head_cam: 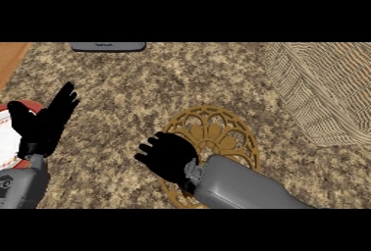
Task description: Pick the sweet potato from the placemat and place it in the basket
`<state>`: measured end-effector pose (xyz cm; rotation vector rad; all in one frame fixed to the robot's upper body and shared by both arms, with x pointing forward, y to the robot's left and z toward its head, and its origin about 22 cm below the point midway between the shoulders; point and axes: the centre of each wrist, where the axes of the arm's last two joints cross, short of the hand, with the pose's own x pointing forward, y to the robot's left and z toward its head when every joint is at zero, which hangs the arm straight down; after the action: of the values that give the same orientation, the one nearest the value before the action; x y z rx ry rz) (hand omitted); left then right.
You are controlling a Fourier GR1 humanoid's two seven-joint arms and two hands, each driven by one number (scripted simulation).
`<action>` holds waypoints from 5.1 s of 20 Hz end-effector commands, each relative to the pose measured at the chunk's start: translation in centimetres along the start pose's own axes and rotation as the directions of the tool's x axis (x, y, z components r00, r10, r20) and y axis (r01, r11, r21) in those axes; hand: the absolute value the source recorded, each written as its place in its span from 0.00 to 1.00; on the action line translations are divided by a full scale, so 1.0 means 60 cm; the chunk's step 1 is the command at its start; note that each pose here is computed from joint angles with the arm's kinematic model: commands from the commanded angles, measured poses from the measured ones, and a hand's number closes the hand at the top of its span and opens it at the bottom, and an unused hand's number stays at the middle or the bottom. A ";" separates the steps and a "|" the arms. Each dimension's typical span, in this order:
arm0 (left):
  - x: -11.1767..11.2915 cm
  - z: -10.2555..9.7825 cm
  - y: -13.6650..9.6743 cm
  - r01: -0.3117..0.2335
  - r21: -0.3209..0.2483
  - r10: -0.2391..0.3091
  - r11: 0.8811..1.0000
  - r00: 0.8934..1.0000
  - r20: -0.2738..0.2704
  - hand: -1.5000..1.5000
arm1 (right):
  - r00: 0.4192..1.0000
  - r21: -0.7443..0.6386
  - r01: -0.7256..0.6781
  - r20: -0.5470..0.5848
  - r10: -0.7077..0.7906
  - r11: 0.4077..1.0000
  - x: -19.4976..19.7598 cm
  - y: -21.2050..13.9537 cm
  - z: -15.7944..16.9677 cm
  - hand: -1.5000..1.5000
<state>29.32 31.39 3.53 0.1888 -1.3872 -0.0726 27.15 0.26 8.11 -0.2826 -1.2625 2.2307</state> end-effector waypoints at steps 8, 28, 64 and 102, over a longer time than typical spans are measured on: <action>0.009 0.001 0.004 -0.003 -0.003 0.003 1.000 1.000 -0.005 0.50 | 0.996 0.048 0.051 0.074 -0.054 0.998 -0.008 -0.017 -0.010 0.00; 0.011 0.000 0.022 0.001 0.005 -0.001 1.000 1.000 0.011 0.50 | 0.982 0.099 -0.188 0.053 0.183 0.977 -0.004 0.074 -0.032 1.00; 0.033 -0.015 -0.050 0.029 -0.118 -0.024 0.993 0.999 0.044 0.50 | 0.080 -0.914 -0.395 -0.133 -0.988 0.091 -0.261 -0.194 0.095 1.00; 0.036 -0.021 -0.018 0.008 -0.035 -0.007 0.999 1.000 0.019 0.50 | -0.308 -0.579 -0.726 -0.210 -0.928 0.371 -0.449 -0.198 0.211 1.00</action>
<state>31.02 29.73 5.00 0.1603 -1.4102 -0.1186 48.14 -18.22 24.11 -1.8039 -0.9612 -0.1870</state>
